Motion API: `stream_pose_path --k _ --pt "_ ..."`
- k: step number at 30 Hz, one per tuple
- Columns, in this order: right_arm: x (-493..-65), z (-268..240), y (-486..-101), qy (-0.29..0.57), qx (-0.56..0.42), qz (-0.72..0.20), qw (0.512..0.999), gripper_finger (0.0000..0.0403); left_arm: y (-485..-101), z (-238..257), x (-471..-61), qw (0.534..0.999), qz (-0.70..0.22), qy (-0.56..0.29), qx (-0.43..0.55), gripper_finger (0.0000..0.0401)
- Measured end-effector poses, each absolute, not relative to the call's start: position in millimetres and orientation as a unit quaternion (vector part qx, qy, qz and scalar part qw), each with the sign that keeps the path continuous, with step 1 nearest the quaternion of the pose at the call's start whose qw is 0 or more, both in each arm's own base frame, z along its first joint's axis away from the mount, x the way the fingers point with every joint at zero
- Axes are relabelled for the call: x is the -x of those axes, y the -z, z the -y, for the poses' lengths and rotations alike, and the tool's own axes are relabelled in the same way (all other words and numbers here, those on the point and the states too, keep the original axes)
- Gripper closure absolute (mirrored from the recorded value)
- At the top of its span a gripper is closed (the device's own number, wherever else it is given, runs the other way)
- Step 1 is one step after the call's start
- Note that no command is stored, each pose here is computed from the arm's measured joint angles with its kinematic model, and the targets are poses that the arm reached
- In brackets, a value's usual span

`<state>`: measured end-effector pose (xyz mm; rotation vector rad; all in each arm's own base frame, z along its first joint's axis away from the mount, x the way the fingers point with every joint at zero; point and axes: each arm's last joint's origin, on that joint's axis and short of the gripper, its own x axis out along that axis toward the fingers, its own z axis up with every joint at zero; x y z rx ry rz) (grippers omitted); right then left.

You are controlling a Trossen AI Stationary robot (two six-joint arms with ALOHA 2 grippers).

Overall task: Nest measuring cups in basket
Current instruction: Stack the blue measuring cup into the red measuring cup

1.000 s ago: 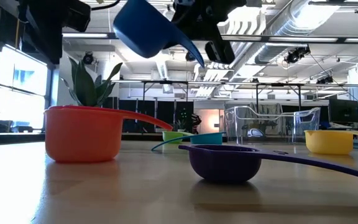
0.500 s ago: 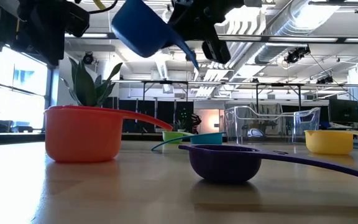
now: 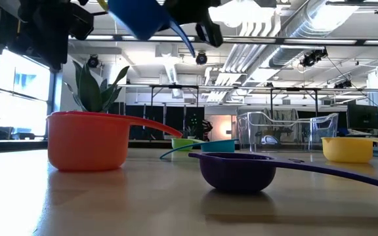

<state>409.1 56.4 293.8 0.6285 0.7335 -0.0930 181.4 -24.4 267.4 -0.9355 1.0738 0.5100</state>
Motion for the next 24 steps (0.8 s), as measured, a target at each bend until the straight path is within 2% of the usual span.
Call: stream_pose_path --k 8,14,24 --pt "-434.4 -62.4 -279.7 0.024 -0.267 -0.408 0.873 0.0402 -267.5 24.4 -181.4 0.728 -0.487 -0.231 0.425 0.0325" --pt "-452.2 -65.5 -253.3 0.021 -0.255 -0.443 0.859 0.0402 -267.5 24.4 -181.6 0.726 -0.485 -0.233 0.427 0.0325" --pt "-458.7 -69.8 -229.4 0.024 -0.256 -0.471 0.844 0.0402 -267.4 24.3 -181.5 0.725 -0.483 -0.237 0.43 0.0325"
